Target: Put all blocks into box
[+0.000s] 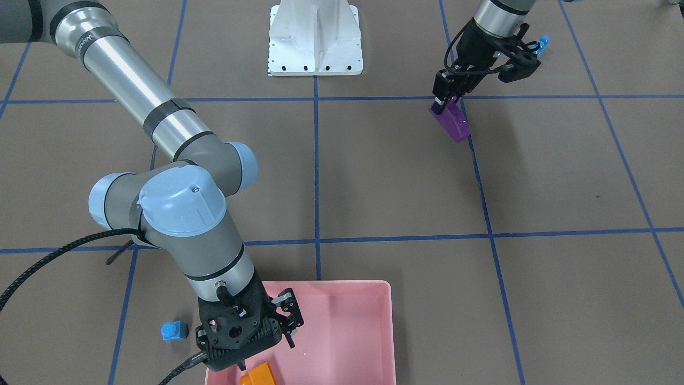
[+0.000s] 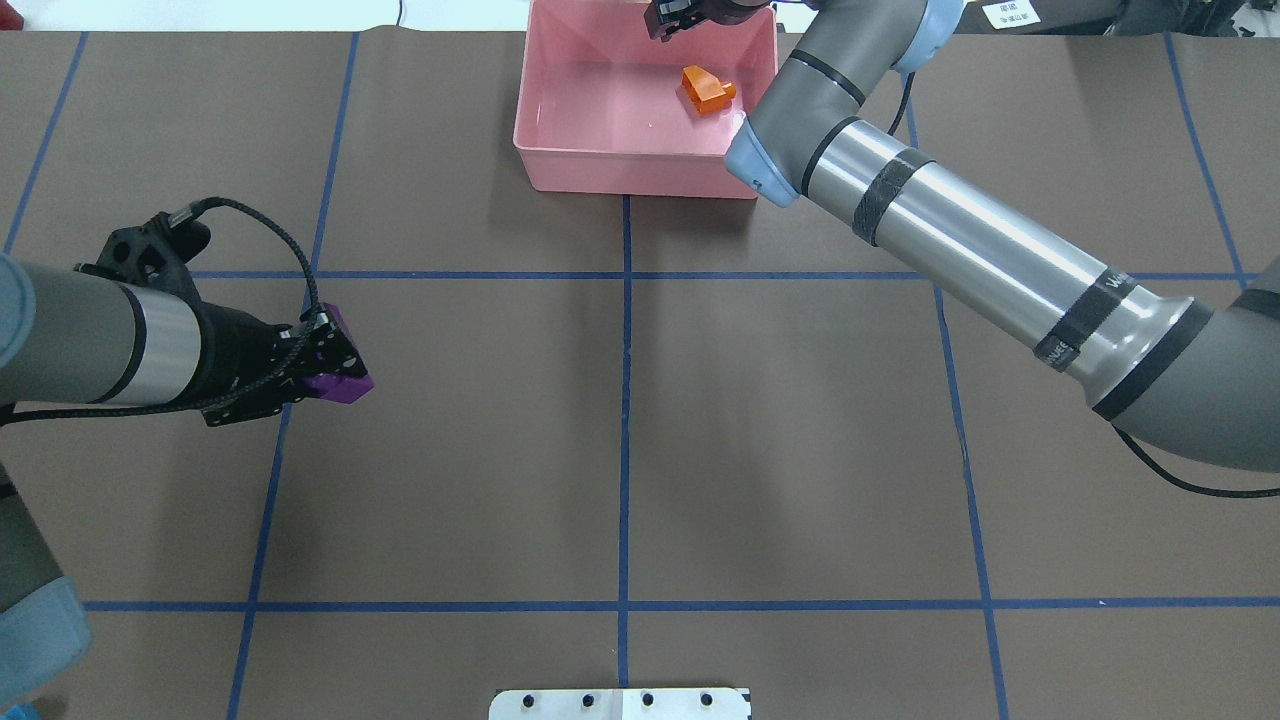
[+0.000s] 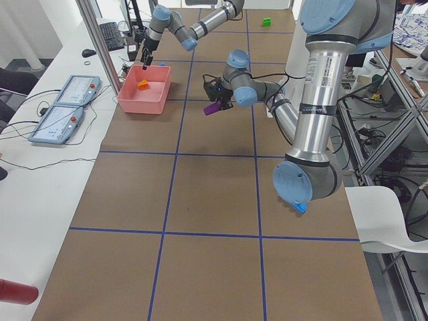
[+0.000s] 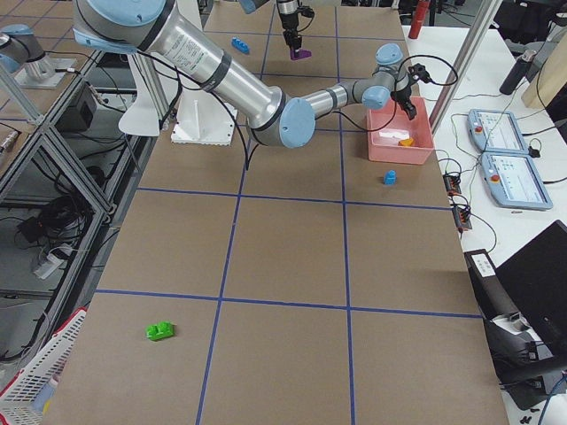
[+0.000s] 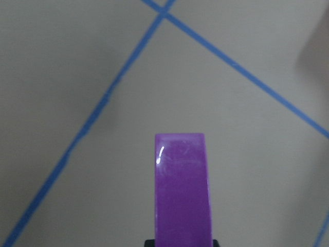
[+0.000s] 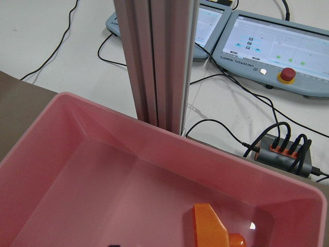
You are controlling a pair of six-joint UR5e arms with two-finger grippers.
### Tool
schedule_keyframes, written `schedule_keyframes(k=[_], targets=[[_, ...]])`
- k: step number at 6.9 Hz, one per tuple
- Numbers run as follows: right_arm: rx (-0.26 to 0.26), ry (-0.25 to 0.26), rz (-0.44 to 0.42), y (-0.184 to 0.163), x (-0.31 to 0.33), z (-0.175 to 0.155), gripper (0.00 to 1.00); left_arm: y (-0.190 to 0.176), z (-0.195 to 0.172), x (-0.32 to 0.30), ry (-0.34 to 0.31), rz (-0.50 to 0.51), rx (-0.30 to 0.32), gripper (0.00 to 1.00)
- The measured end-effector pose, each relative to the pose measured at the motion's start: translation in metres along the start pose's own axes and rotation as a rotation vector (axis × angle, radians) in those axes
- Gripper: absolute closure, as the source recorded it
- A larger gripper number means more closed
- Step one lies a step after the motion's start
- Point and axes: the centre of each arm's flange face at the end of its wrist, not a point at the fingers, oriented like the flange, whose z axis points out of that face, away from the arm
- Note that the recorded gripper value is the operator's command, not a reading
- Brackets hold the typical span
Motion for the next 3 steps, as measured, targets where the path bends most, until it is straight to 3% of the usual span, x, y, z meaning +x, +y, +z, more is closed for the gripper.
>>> schedule_keyframes(k=[3], targets=[[-0.046, -0.071, 0.015, -0.006, 0.072, -0.029, 0.01, 0.001, 0.001, 0.079, 0.123, 0.01, 0.039, 1.0]])
